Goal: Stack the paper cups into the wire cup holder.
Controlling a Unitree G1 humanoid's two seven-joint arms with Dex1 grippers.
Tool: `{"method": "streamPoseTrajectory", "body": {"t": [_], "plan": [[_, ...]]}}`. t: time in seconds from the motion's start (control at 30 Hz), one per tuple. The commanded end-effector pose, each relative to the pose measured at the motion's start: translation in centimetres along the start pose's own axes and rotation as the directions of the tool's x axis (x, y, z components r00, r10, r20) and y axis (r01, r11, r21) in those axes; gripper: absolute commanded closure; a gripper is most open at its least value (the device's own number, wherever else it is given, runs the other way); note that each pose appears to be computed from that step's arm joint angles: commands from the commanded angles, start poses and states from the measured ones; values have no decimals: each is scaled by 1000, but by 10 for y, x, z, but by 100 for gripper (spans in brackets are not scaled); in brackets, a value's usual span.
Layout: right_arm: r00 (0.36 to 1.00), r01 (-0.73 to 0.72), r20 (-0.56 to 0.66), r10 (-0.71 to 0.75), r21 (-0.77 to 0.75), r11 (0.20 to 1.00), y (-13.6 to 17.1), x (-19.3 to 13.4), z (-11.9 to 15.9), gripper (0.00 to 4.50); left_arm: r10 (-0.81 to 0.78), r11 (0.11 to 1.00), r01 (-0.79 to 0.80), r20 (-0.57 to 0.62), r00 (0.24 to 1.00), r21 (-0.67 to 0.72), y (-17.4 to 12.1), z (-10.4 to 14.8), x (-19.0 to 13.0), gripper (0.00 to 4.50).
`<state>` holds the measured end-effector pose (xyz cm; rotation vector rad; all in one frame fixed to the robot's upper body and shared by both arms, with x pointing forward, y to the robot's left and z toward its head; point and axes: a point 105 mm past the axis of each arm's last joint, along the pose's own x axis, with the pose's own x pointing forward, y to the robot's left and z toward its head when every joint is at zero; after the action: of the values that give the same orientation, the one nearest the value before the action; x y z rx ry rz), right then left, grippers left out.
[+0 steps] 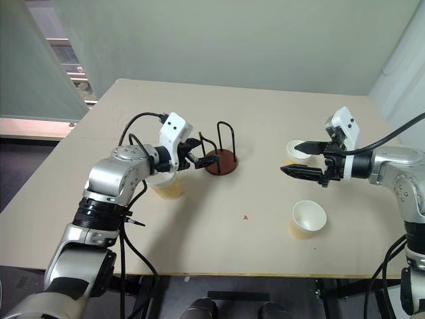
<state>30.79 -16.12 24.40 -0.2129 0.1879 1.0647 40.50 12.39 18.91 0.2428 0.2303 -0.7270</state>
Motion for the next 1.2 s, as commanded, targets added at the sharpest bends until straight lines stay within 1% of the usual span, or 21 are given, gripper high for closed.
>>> {"method": "streamPoseTrajectory", "body": {"t": [0.03,0.17,0.33,0.57,0.67,0.77,0.8,0.83,1.0,1.03,1.2], "plan": [[999,16,30,-15,-42,999,3,-13,14,0,-10,999,9,38,999,39,0,15,4,2],[999,31,23,-30,-45,999,4,-14,13,0,-10,1000,9,44,999,14,1,14,11,2],[999,51,20,-50,-40,998,4,-16,10,0,-24,1000,23,55,998,7,-5,14,26,2],[998,69,19,-68,-39,997,4,-16,8,0,-45,999,43,71,996,31,-13,21,40,2],[997,74,17,-74,-37,997,4,-17,7,0,-47,998,42,92,995,50,-14,29,43,59],[997,80,15,-79,-35,996,4,-18,7,0,-56,997,50,105,993,67,-17,33,41,167],[997,81,14,-81,-34,996,4,-19,7,0,-60,996,52,109,992,73,-18,35,40,197],[997,82,14,-82,-33,996,4,-19,7,0,-67,995,58,114,991,77,-19,36,39,241],[996,87,10,-87,-28,996,3,-18,5,0,-106,991,94,125,986,97,-24,38,29,424],[996,86,10,-86,-27,996,4,-18,5,0,-117,989,105,126,985,100,-24,38,26,449],[996,85,6,-85,-28,996,5,-20,6,0,-243,965,226,127,962,135,-34,36,5,449]]}}
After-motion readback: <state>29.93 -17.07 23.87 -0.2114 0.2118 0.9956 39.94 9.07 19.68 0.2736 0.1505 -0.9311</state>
